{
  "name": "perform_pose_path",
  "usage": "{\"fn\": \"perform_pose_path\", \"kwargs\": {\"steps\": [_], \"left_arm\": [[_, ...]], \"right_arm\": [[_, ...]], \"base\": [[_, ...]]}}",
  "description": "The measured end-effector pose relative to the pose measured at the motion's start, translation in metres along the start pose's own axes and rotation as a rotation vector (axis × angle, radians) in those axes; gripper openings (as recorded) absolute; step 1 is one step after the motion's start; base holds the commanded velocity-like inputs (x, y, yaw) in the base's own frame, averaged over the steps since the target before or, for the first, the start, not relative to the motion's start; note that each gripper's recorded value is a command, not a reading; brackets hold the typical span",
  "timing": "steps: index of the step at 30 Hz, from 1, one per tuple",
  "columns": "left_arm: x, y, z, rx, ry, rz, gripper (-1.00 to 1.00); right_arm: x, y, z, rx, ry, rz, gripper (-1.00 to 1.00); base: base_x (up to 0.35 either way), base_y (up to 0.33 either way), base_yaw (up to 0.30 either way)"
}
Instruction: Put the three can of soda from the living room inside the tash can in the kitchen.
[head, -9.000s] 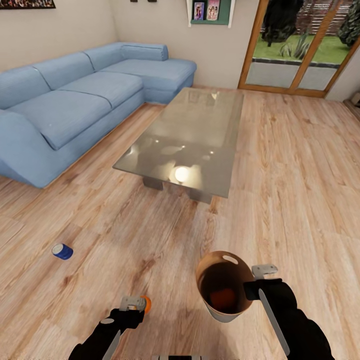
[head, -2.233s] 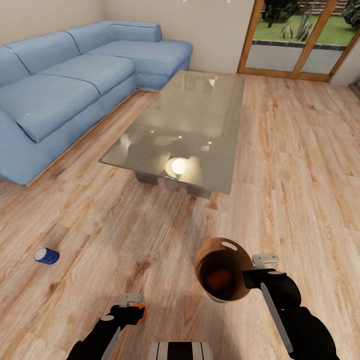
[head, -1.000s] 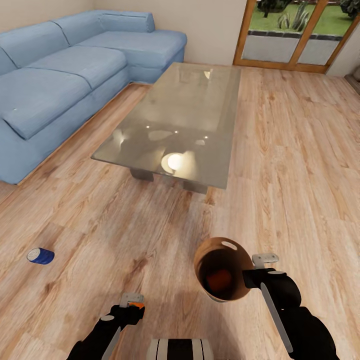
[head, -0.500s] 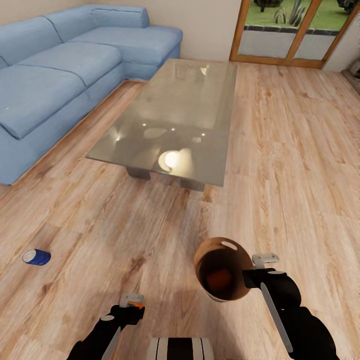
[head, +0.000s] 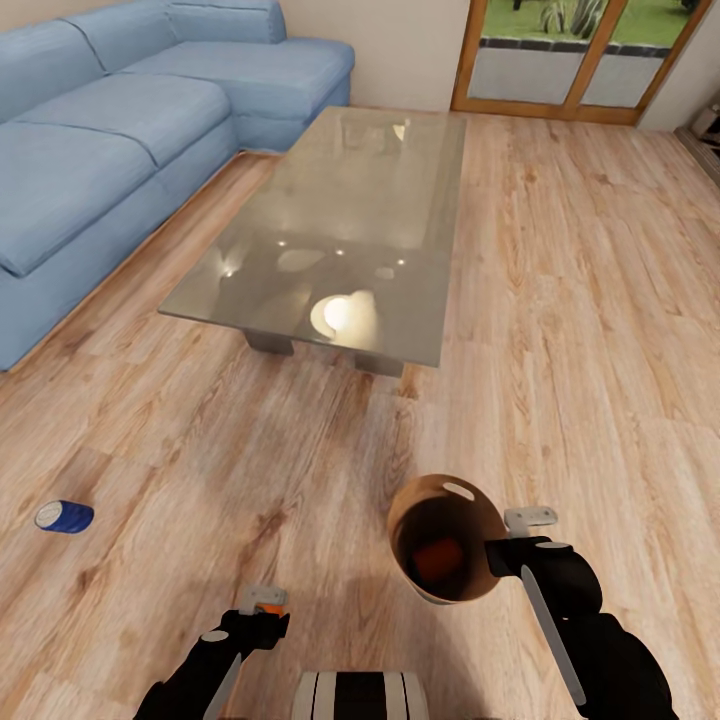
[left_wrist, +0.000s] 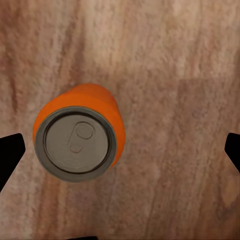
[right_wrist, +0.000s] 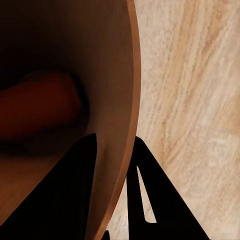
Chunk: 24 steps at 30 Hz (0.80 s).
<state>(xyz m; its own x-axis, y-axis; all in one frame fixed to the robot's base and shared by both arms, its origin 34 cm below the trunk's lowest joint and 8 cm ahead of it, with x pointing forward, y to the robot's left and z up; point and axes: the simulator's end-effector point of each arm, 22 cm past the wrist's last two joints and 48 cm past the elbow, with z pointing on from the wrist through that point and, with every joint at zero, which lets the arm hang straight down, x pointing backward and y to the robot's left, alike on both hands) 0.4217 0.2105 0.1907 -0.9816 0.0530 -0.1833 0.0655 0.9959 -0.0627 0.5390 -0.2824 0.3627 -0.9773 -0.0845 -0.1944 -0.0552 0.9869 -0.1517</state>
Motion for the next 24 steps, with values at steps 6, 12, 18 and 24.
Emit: {"fn": "perform_pose_path", "kwargs": {"steps": [6,12,18,24], "left_arm": [[0.004,0.000,0.002,0.000,0.008,0.000,1.00],[0.009,0.000,0.004,0.001,0.018,-0.001,1.00],[0.013,0.000,0.006,0.002,0.027,-0.002,1.00],[0.019,0.000,0.008,0.001,0.039,-0.002,1.00]], "right_arm": [[0.003,0.002,0.003,-0.003,0.008,0.000,-1.00],[0.006,0.002,0.006,-0.003,0.018,-0.002,-1.00],[0.010,0.003,0.010,-0.004,0.028,-0.003,-1.00],[0.013,0.003,0.013,-0.003,0.037,-0.004,-1.00]], "base": [[0.000,0.000,-0.001],[0.000,0.000,0.000],[0.000,0.000,0.000],[0.000,0.010,0.000]]}}
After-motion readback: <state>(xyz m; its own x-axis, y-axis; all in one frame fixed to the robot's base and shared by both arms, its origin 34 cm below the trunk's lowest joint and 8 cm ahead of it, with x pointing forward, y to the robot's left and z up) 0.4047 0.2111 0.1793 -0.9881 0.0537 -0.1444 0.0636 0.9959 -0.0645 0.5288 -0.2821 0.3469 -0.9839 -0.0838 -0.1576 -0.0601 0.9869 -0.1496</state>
